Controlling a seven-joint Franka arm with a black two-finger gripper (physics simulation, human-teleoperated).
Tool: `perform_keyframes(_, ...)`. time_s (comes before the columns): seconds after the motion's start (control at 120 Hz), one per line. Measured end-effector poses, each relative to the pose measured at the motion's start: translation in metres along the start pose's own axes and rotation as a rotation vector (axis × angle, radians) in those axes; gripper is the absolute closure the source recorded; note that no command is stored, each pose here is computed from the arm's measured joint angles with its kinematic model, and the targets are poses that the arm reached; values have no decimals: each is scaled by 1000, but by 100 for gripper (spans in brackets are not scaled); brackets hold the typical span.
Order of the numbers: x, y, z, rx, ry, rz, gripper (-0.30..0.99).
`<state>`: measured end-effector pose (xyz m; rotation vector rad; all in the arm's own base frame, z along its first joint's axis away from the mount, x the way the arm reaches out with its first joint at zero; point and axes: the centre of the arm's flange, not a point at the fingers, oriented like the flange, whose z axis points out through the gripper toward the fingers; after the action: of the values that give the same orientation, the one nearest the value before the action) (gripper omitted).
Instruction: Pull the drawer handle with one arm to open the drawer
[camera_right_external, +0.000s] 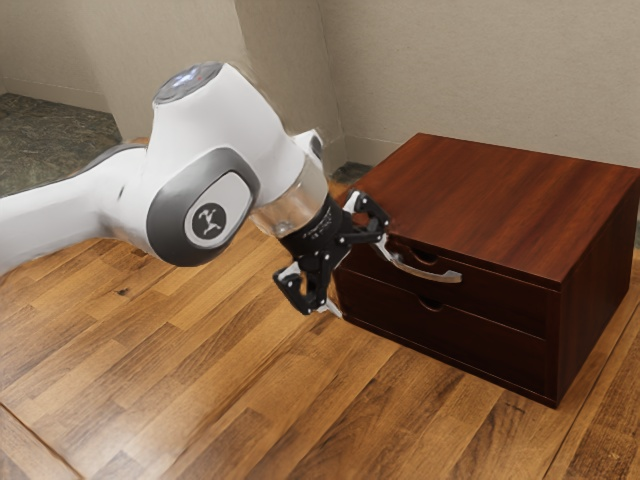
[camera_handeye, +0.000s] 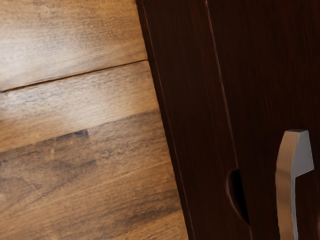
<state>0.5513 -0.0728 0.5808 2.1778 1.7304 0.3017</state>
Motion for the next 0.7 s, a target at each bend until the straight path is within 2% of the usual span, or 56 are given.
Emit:
perform_keyframes(0.217, -10, -1, -4, -59, 26, -94, 0)
perform_keyframes(0.433, -12, 11, 18, -58, 44, -169, 0)
perform_keyframes(0.7, -24, 15, 34, -47, 73, -182, 0)
